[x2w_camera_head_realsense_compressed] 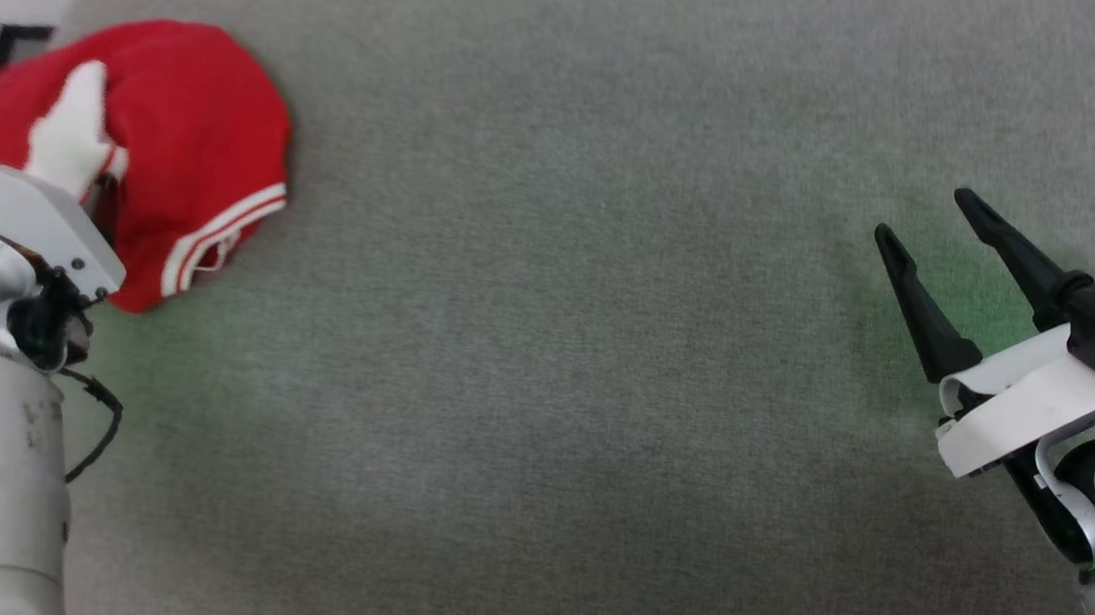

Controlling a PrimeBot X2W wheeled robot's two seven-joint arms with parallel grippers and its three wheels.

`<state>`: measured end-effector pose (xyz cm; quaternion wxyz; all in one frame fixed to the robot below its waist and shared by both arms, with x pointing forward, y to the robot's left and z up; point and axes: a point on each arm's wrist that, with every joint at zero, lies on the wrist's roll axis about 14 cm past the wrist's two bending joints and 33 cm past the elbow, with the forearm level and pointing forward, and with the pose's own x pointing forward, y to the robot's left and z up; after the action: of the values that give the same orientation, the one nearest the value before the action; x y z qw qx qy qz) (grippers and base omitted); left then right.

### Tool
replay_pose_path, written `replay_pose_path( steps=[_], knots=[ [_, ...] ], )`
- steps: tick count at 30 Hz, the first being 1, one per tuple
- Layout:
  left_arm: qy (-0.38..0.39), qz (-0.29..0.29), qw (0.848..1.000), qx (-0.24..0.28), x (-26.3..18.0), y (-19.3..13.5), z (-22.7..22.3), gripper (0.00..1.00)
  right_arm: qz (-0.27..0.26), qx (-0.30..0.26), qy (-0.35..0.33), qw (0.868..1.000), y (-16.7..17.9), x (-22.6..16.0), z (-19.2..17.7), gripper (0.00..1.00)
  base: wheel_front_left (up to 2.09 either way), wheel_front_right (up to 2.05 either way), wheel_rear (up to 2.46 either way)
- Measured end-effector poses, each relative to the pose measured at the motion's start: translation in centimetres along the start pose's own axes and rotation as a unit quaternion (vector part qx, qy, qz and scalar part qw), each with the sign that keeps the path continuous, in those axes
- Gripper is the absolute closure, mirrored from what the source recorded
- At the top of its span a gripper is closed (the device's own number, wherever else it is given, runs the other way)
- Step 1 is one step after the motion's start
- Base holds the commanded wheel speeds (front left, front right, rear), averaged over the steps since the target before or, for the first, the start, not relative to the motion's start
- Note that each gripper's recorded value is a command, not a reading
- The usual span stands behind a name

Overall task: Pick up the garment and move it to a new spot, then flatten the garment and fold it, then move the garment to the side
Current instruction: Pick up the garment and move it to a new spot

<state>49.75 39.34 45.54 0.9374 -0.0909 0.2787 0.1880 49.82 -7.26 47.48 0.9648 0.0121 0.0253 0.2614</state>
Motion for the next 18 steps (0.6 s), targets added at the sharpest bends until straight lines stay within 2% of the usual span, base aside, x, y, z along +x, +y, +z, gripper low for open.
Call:
replay_pose_path(
  steps=[8, 18],
  knots=[
    [0.125, 0.013, 0.992, 0.006, 3.1, -0.9, -5.9, 0.00, -0.011, 0.001, 0.032, 0.999, -1.7, 0.3, -2.7, 0.00, 0.00, 0.00, 0.00],
    [0.189, 0.011, 0.982, 0.006, 4.1, -1.7, -7.6, 0.00, -0.014, 0.000, 0.045, 0.999, -2.4, 0.6, -3.7, 0.00, 0.00, 0.00, 0.00]
  ],
)
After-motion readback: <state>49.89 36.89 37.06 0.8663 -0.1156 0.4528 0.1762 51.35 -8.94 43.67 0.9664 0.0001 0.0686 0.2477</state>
